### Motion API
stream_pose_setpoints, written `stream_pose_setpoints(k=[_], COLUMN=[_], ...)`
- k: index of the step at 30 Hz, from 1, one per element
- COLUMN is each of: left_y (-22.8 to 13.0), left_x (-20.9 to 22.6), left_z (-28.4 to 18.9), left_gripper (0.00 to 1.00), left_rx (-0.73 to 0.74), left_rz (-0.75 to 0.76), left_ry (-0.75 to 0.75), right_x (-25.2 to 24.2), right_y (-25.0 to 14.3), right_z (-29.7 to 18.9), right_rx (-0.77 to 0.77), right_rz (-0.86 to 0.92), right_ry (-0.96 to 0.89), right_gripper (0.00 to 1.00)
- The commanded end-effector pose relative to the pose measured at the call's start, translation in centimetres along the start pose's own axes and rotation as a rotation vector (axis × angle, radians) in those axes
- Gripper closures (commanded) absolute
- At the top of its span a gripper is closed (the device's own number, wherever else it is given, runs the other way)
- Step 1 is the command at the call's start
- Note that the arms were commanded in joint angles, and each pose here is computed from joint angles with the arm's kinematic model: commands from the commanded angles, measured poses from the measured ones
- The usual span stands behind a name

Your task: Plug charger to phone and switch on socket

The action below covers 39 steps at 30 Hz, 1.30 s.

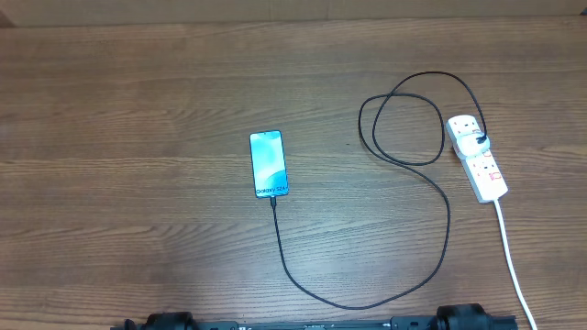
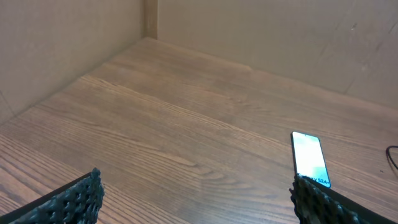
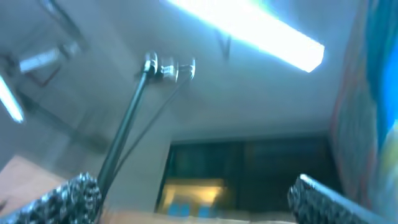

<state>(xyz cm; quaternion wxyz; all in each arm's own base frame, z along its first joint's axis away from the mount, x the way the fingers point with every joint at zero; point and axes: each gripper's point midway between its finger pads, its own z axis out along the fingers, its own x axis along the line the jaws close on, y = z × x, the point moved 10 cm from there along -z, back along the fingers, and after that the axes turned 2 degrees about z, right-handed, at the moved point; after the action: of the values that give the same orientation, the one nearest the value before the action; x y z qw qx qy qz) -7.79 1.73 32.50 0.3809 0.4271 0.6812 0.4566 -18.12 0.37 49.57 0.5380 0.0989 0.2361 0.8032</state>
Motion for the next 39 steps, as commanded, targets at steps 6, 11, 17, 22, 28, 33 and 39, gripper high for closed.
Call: stream_pose_setpoints(k=[6, 11, 17, 22, 28, 33, 39], left_y=[-0.1, -0.1, -0.1, -0.1, -0.1, -0.1, -0.1], left_x=[0.2, 0.2, 0.2, 0.2, 0.2, 0.2, 0.2], left_z=[-0.2, -0.2, -0.2, -0.2, -0.2, -0.2, -0.2], left_gripper=[0.00, 0.00, 0.00, 0.00, 0.00, 0.00, 0.00], left_rx=[-0.017, -0.017, -0.017, -0.017, -0.017, -0.017, -0.017], left_rz=[-0.014, -0.014, -0.014, -0.014, -0.014, -0.014, -0.014], left_ry=[0.008, 0.008, 0.008, 0.008, 0.008, 0.008, 0.008], right_x=[-3.4, -5.7, -7.5, -8.7, -9.1, -9.2, -9.3], right_y=[-8.4, -18.2, -28.6, -35.2, -40.3, -42.5, -42.8], right_z=[2.4, 1.6, -2.1, -6.3, -11.0, -13.8, -14.5], right_rx=[0.003, 0.327, 0.605, 0.753, 0.894, 1.000, 1.046], right_rz=[0.003, 0.075, 0.133, 0.139, 0.148, 0.148, 0.141], right_ry=[-0.068, -0.151, -0.230, -0.333, -0.400, -0.454, -0.486], right_gripper=[0.00, 0.00, 0.00, 0.00, 0.00, 0.00, 0.00])
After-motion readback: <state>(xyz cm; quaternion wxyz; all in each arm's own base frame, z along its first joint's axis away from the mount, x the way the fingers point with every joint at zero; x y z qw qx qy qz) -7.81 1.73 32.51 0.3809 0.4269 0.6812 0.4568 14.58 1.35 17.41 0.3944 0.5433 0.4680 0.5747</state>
